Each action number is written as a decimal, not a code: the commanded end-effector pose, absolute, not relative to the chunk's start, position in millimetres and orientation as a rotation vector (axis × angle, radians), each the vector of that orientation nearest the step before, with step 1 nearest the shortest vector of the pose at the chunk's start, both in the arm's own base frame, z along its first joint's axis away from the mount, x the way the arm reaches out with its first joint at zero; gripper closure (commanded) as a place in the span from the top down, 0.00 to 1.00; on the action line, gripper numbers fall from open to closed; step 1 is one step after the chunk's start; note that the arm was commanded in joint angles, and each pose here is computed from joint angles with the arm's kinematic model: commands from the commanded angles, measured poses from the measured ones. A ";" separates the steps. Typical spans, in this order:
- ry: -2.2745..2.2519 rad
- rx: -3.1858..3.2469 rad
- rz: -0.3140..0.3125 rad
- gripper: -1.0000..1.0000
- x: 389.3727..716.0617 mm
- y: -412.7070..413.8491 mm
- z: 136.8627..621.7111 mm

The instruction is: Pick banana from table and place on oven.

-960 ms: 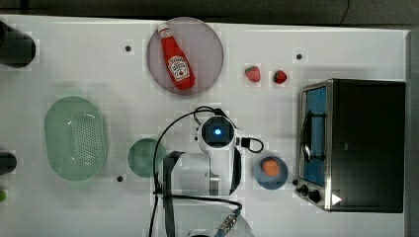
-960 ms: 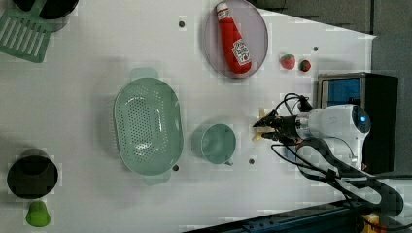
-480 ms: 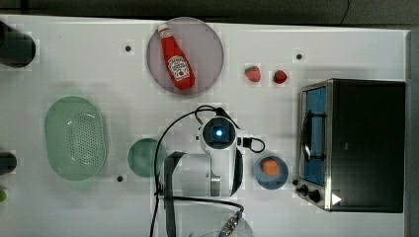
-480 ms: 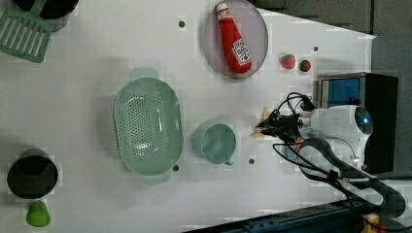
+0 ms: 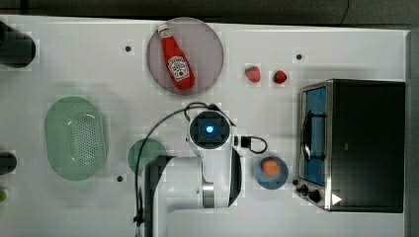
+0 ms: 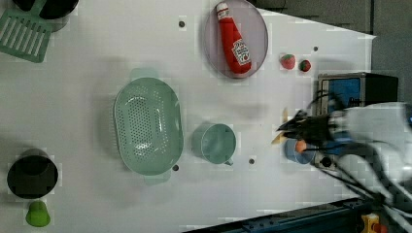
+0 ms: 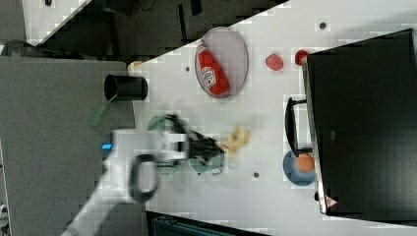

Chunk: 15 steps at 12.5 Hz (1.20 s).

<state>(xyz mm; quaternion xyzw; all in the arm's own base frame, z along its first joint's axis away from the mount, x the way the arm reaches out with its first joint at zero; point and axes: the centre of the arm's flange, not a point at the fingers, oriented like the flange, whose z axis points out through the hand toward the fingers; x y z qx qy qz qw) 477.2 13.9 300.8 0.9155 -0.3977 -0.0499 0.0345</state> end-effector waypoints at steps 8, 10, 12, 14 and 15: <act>-1.381 2.820 0.036 0.21 507.8 -139.7 566.9; -1.268 2.854 -0.001 0.21 512.9 -195.3 550.3; -1.186 2.859 -0.035 0.21 511.8 -253.1 527.8; -1.083 2.853 0.014 0.21 510.2 -306.6 507.5; -1.014 2.850 0.030 0.21 508.1 -328.3 495.8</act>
